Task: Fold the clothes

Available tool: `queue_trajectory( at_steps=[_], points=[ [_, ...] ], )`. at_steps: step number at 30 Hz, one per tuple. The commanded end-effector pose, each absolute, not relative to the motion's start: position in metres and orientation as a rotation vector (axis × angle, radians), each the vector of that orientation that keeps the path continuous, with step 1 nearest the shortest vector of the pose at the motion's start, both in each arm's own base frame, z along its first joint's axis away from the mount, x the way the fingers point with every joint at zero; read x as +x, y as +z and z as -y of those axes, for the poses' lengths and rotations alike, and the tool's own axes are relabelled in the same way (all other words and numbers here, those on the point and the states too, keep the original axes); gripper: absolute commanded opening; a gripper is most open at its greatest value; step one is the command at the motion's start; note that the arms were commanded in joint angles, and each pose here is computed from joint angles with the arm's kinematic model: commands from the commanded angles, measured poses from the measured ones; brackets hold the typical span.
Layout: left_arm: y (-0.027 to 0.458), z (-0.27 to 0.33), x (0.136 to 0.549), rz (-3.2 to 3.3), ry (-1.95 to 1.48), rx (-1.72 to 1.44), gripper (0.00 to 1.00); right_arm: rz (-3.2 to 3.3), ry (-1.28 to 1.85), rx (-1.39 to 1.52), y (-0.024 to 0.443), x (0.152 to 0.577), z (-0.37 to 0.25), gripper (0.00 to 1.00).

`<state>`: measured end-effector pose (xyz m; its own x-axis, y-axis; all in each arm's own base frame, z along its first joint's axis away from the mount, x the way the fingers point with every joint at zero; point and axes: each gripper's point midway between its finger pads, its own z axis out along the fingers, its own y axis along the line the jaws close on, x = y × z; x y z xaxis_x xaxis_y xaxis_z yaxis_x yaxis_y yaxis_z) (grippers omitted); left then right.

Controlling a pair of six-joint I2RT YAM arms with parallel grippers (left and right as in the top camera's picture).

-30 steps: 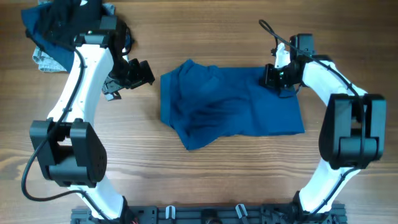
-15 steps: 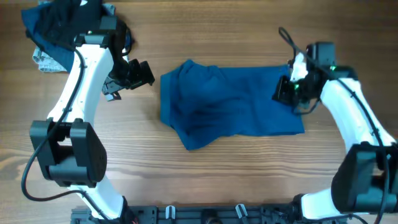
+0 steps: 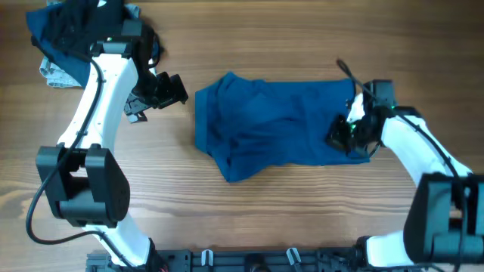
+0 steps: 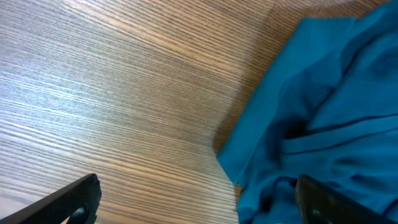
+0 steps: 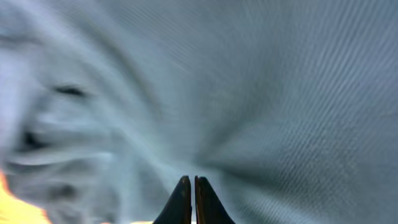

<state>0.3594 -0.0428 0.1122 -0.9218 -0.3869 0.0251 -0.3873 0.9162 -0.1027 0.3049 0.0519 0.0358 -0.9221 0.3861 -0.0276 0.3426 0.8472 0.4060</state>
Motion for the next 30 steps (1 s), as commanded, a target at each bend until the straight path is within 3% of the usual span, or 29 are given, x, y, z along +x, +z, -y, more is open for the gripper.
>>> queue_trajectory(
  at_steps=[1,3,11,13,15,17,18,19,22,24,30],
  points=[
    [0.116,0.042,0.359,3.075,0.188,0.625,1.00,-2.756,0.518,0.512,0.092,0.336,-0.040,0.08],
    [0.116,0.042,0.358,3.074,0.187,0.624,1.00,-2.706,0.507,0.459,0.101,0.345,-0.039,0.18],
    [0.115,0.046,0.365,3.101,0.200,0.610,1.00,-2.781,0.470,0.461,0.059,0.354,-0.035,0.20],
    [0.108,0.048,0.366,3.109,0.205,0.605,1.00,-2.782,0.471,0.468,0.057,0.355,-0.035,0.28],
    [0.099,0.050,0.363,3.094,0.221,0.602,1.00,-2.767,0.472,0.462,0.063,0.355,-0.035,0.40],
    [0.084,0.068,0.355,3.062,0.375,0.487,1.00,-2.745,0.461,0.452,0.078,0.354,-0.033,0.73],
    [0.079,0.079,0.352,3.045,0.479,0.417,1.00,-2.737,0.461,0.444,0.084,0.353,-0.033,0.86],
    [0.075,0.088,0.350,3.033,0.560,0.373,1.00,-2.726,0.461,0.437,0.091,0.353,-0.033,0.91],
    [0.064,0.107,0.347,3.011,0.750,0.258,1.00,-2.687,0.458,0.394,0.110,0.351,-0.034,0.99],
    [0.063,0.116,0.346,3.017,0.850,0.117,1.00,-2.681,0.464,0.389,0.117,0.347,-0.035,0.99],
    [0.045,0.114,0.349,3.047,0.857,0.103,1.00,-2.704,0.477,0.395,0.115,0.341,-0.036,1.00]
  ],
)
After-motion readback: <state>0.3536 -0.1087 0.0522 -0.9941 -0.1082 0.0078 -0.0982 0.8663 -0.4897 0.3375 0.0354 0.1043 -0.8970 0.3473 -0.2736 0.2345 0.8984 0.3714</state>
